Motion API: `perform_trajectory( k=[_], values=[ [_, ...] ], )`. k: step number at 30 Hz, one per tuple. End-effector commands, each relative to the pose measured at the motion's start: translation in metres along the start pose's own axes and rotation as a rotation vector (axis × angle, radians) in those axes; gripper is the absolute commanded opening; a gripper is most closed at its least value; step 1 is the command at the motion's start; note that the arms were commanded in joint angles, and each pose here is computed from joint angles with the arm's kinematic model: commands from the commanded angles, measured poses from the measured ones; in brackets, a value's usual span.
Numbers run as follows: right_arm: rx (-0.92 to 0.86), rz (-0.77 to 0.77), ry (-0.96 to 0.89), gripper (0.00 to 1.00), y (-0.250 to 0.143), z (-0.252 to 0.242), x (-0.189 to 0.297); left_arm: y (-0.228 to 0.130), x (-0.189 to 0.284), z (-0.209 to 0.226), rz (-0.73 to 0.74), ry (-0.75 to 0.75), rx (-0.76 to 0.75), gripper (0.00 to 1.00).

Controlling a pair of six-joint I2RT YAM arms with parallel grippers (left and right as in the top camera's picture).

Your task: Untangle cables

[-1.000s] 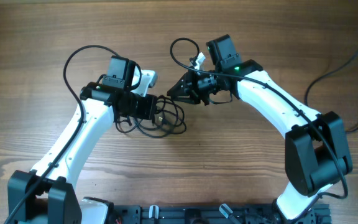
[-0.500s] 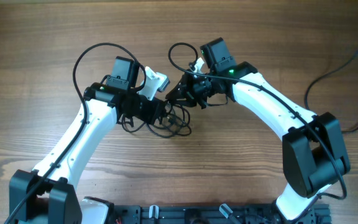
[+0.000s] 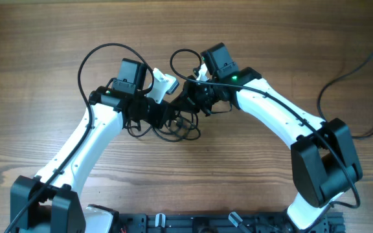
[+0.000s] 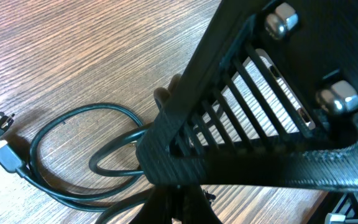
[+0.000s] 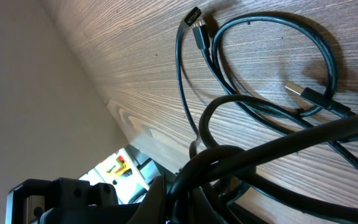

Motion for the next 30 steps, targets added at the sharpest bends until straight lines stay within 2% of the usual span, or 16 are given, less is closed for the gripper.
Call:
perform_trajectory(
  k=[1,3,6,7,10,11,14,18,21,24,30],
  values=[
    [0.044,-0.038,-0.001,0.04,0.009,0.001,0.005,-0.009,-0.004,-0.004,0.039,-0.004,-0.028,0.04],
    [0.103,-0.033,0.013,0.04,0.011,0.001,0.008,-0.013,-0.004,0.007,0.053,0.063,0.009,0.04],
    [0.189,-0.014,0.036,0.04,0.008,0.003,0.01,-0.015,-0.005,0.009,0.059,0.071,0.021,0.07],
    [0.209,-0.011,0.039,0.04,0.008,0.004,0.01,-0.015,-0.005,0.009,0.059,0.071,0.022,0.14],
    [0.269,-0.002,0.049,0.04,0.006,0.005,0.01,-0.015,-0.005,0.009,0.06,0.071,0.022,0.52],
    [0.284,-0.003,0.05,0.04,0.006,0.005,0.01,-0.016,-0.005,0.009,0.062,0.071,0.023,0.54],
    [0.329,0.003,0.058,0.04,0.005,0.007,0.01,-0.015,-0.005,0.006,0.06,0.052,0.025,0.5],
    [0.475,0.048,0.141,0.04,-0.004,0.018,0.013,-0.011,0.002,0.0,0.033,-0.063,0.05,0.49],
    [0.487,0.051,0.155,0.04,-0.004,0.019,0.015,-0.004,0.014,-0.002,-0.018,-0.183,0.061,0.47],
    [0.486,0.075,0.201,0.04,-0.006,0.023,0.02,0.006,0.034,0.01,-0.099,-0.28,0.143,0.44],
    [0.493,0.085,0.226,0.04,-0.008,0.027,0.022,0.015,0.059,0.017,-0.186,-0.41,0.215,0.42]
  ],
)
Point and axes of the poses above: each gripper's point midway between its finger pads, its own x axis back along the fingers, its own z axis along the line the jaws close on, y = z × x, the point moved 1 cm from there along x, back along the fingers, and after that the axes turned 8 degrees about x, right-handed, at the moved point
